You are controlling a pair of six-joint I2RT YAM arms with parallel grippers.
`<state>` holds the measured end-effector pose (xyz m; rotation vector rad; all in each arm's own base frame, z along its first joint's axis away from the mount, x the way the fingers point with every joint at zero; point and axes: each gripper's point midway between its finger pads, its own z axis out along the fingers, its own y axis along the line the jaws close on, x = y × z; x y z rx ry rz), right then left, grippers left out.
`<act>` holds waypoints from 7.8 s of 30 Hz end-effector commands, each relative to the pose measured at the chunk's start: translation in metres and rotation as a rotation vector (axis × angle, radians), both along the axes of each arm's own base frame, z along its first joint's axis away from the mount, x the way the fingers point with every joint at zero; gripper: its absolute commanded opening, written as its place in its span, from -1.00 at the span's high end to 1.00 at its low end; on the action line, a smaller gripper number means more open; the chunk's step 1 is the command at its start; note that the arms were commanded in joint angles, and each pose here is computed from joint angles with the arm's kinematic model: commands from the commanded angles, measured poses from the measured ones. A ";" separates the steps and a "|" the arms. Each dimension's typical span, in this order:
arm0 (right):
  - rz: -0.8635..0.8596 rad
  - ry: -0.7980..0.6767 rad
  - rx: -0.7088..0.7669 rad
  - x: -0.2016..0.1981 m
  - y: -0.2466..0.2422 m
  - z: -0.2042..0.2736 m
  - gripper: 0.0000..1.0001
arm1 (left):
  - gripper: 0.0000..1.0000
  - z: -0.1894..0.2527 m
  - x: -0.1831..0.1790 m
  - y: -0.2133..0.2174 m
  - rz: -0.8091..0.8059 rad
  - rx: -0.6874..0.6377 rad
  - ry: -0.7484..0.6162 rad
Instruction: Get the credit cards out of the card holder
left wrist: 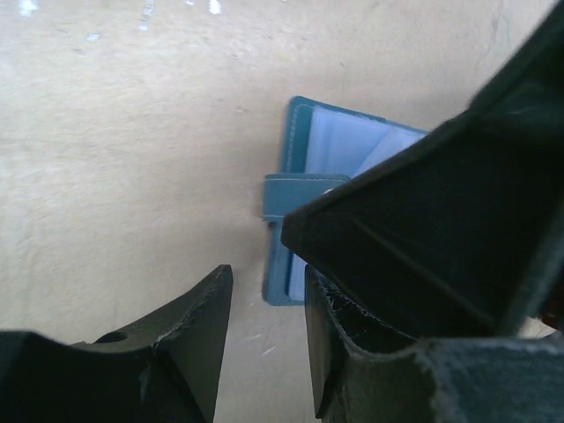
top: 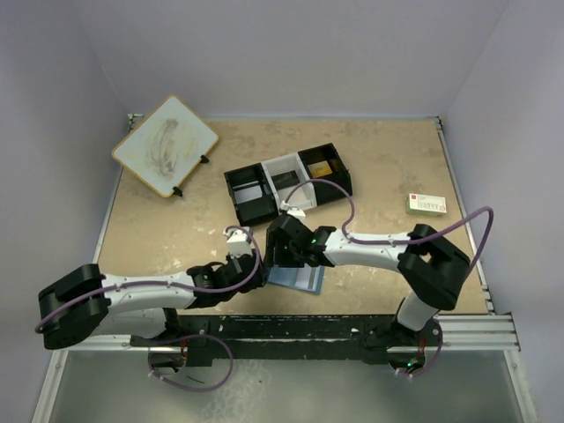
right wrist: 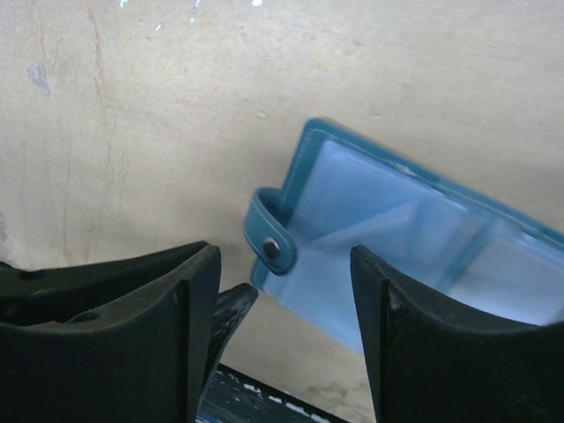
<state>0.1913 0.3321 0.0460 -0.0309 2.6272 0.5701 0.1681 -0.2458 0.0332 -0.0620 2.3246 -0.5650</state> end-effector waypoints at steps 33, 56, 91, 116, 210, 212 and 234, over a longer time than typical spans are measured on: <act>-0.174 0.031 -0.075 -0.017 -0.094 0.003 -0.32 | 0.15 0.013 0.016 -0.027 -0.084 0.111 -0.071; -0.198 -0.022 -0.174 0.000 -0.089 0.003 -0.06 | 0.42 0.000 0.010 -0.033 -0.119 0.104 -0.039; -0.168 0.013 -0.199 -0.016 -0.084 0.004 -0.45 | 0.45 -0.002 0.010 -0.034 -0.115 0.114 -0.027; -0.174 0.052 -0.218 -0.020 -0.084 -0.020 -0.42 | 0.46 0.002 0.009 -0.038 -0.127 0.105 -0.028; 0.092 -0.392 0.714 -0.020 -0.070 0.095 -0.32 | -0.04 0.090 0.017 -0.023 0.050 -0.156 -0.135; 0.084 -0.327 0.680 -0.020 -0.066 0.082 -0.31 | -0.04 0.092 0.019 -0.027 0.052 -0.169 -0.136; -0.152 -0.097 0.239 -0.005 -0.106 -0.014 -0.20 | 0.12 0.052 0.021 -0.059 -0.007 -0.066 -0.062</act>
